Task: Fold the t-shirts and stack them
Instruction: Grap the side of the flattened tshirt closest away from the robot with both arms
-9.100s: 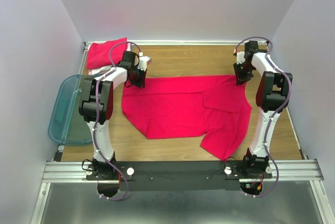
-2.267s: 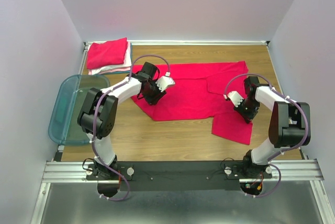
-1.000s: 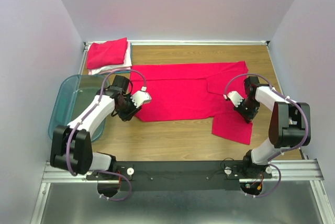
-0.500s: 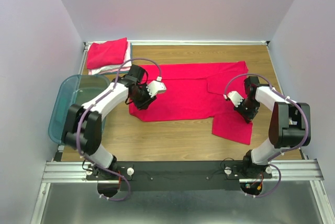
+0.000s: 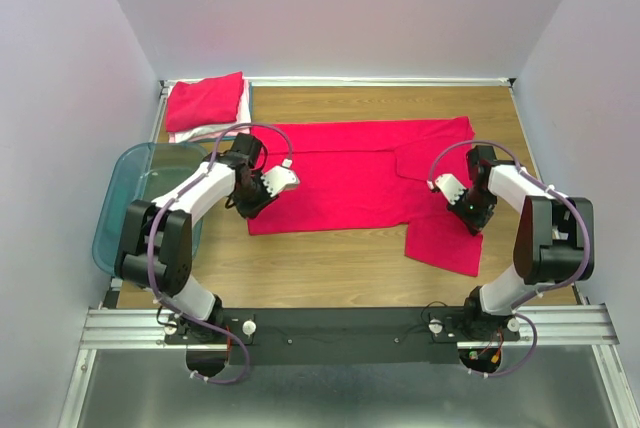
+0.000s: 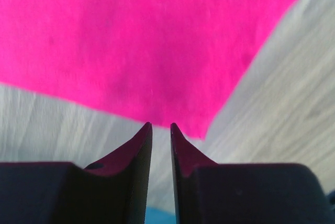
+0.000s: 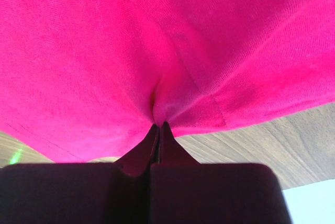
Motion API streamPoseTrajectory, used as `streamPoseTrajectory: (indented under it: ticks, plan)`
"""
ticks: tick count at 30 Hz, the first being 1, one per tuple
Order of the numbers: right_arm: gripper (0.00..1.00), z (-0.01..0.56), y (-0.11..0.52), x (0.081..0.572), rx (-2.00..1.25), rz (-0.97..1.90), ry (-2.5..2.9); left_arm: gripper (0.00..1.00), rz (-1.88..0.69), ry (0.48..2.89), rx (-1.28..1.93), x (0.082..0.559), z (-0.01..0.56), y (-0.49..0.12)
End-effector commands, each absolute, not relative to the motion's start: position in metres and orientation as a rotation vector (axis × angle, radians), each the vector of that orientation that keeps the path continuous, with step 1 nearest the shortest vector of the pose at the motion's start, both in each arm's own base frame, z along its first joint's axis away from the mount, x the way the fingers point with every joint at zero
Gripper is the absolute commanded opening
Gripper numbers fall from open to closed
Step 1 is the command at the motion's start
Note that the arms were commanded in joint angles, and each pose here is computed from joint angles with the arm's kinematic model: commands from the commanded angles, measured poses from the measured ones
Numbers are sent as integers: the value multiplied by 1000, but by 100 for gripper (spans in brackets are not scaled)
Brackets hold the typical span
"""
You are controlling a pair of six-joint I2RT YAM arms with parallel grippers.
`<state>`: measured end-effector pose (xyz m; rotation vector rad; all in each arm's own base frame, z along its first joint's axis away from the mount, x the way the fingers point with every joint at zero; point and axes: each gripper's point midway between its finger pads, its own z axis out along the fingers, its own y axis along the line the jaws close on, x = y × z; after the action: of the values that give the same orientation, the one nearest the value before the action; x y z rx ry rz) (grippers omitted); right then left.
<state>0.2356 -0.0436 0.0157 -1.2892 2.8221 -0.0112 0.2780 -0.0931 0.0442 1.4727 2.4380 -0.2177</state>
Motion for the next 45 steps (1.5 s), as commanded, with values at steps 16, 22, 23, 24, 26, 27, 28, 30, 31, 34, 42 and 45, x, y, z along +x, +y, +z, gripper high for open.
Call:
streamPoseTrajectory:
  ticks: [16, 22, 23, 24, 26, 27, 28, 30, 31, 34, 42, 45]
  plan:
    - [1, 36, -39, 228, -1310, 9, 2771, 47, -267, 2240, 1761, 231, 46, -100]
    - [1, 46, -36, 234, -1306, 12, 2735, 47, -231, 2233, 1777, 235, 33, -99]
    - [1, 47, -36, 235, -1305, 12, 2732, 47, -224, 2233, 1779, 235, 31, -98]
    - [1, 47, -36, 236, -1305, 10, 2733, 47, -227, 2237, 1791, 234, 28, -98]
    - [1, 47, -37, 235, -1311, 7, 2741, 47, -222, 2239, 1796, 235, 24, -97]
    - [0, 47, -37, 235, -1311, 6, 2743, 47, -218, 2242, 1803, 234, 22, -96]
    - [1, 47, -38, 235, -1314, 3, 2744, 46, -217, 2245, 1814, 233, 19, -95]
    - [0, 47, -38, 236, -1312, 0, 2745, 41, -216, 2254, 1821, 231, 16, -93]
    - [1, 47, -38, 234, -1316, 1, 2748, 38, -219, 2263, 1828, 229, 13, -92]
    - [0, 45, -38, 230, -1323, 6, 2752, 26, -203, 2278, 1844, 225, 8, -87]
    - [1, 47, -36, 217, -1334, 19, 2749, 0, -163, 2264, 1854, 223, 10, -81]
    - [1, 48, -37, 214, -1331, 9, 2749, 0, -157, 2265, 1849, 224, 12, -79]
